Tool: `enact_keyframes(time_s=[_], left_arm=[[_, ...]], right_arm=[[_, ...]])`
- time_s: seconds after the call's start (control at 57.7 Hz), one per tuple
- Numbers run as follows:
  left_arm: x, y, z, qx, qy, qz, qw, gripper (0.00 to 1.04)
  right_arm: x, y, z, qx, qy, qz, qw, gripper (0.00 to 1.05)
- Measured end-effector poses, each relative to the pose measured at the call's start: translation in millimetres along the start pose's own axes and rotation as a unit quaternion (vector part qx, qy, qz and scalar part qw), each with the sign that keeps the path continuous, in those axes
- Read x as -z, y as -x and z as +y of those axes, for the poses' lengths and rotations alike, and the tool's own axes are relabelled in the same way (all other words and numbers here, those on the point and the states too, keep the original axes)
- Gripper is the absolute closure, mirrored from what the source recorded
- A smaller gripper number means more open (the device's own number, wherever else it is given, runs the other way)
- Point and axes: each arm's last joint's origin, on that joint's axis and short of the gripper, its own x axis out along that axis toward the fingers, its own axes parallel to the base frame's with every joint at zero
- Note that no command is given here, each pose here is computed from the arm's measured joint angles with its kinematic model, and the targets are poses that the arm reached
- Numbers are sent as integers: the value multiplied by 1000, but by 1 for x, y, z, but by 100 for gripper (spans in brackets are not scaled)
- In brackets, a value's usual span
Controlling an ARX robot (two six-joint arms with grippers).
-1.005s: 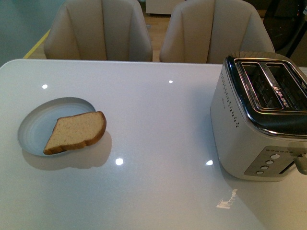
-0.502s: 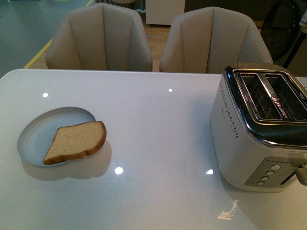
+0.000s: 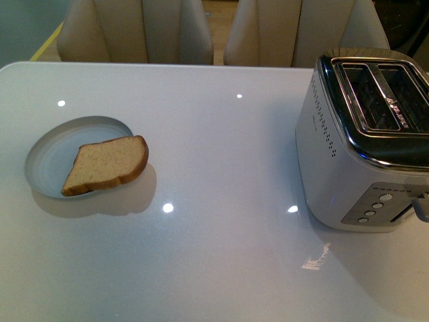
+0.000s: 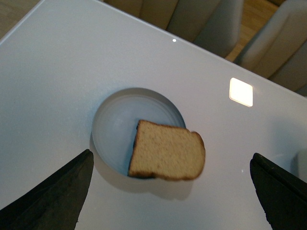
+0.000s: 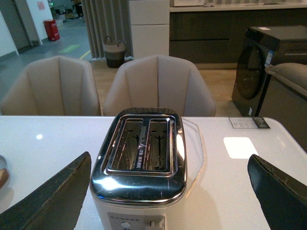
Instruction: Left arm holds plate, right arm toasts bread
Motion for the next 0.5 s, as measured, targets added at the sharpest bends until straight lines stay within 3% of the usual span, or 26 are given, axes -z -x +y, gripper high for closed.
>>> enact_keyframes(time_s=[0.243, 0.502], left_arm=[[-11, -99, 28, -38, 28, 70, 996, 7], [4, -158, 57, -73, 50, 141, 986, 7]], right_arm=[[0, 0, 0, 0, 0, 0, 1000, 9], [0, 0, 0, 0, 0, 0, 1000, 9]])
